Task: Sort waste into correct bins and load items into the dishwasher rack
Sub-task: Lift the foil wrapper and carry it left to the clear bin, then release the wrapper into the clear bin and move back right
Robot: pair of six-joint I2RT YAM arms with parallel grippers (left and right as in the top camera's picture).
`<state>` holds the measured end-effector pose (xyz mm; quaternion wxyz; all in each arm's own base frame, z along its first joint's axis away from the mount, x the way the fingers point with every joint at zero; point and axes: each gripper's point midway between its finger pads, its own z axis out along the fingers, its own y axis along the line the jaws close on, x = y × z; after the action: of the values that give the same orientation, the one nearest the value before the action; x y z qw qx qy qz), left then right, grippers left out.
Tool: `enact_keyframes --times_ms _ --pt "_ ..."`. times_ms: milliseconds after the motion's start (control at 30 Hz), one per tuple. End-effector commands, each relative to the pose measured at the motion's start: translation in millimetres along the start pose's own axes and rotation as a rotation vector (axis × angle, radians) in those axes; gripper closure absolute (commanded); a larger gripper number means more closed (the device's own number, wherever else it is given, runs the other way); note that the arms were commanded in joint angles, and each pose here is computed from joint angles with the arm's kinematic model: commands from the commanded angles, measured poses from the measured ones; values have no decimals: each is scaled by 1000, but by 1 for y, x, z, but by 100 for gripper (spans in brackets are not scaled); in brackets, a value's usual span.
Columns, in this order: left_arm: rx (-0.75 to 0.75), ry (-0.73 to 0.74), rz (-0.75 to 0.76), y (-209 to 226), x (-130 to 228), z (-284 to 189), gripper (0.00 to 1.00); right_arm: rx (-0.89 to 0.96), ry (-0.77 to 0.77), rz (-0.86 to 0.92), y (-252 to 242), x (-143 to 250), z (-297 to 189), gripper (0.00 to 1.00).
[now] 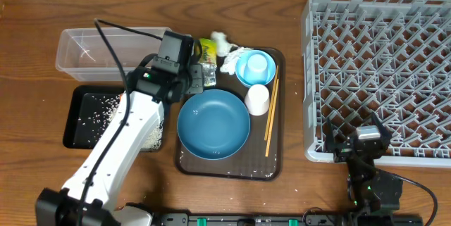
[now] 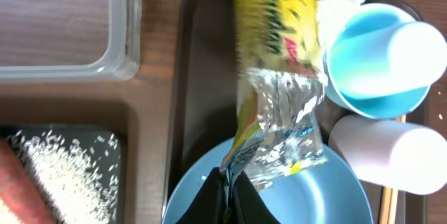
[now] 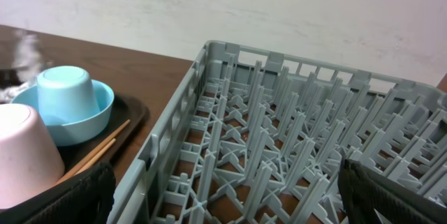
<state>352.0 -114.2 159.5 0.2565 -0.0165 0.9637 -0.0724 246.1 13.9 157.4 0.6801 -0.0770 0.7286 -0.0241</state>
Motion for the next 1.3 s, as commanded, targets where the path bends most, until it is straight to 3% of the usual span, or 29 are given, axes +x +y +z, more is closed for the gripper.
enact_keyframes --times_ms 0,200,433,767,833,900,1000,1133,1267 --pt "6 -18 -7 0 -2 -9 94 -4 3 -12 2 1 0 1" --pt "-94 -127 -20 17 -23 -18 94 -4 3 -11 2 1 0 1" --pt "-209 -265 -178 56 -55 -26 94 -4 3 -11 2 1 0 1" --pt "-306 -331 -411 133 -74 -27 93 -4 3 -12 2 1 0 1" --pt "-325 -330 -440 145 -75 -23 85 -4 3 -12 2 1 0 1" --pt "-340 -324 -473 155 -74 -18 68 -4 3 -12 2 1 0 1" --pt "-349 -308 -500 161 -71 -12 63 -4 3 -12 2 1 0 1" --pt "-301 -289 -497 153 -70 -7 29 -4 3 -11 2 1 0 1" --pt "-175 -248 -486 131 -69 -1 21 -4 4 -11 2 1 0 1"
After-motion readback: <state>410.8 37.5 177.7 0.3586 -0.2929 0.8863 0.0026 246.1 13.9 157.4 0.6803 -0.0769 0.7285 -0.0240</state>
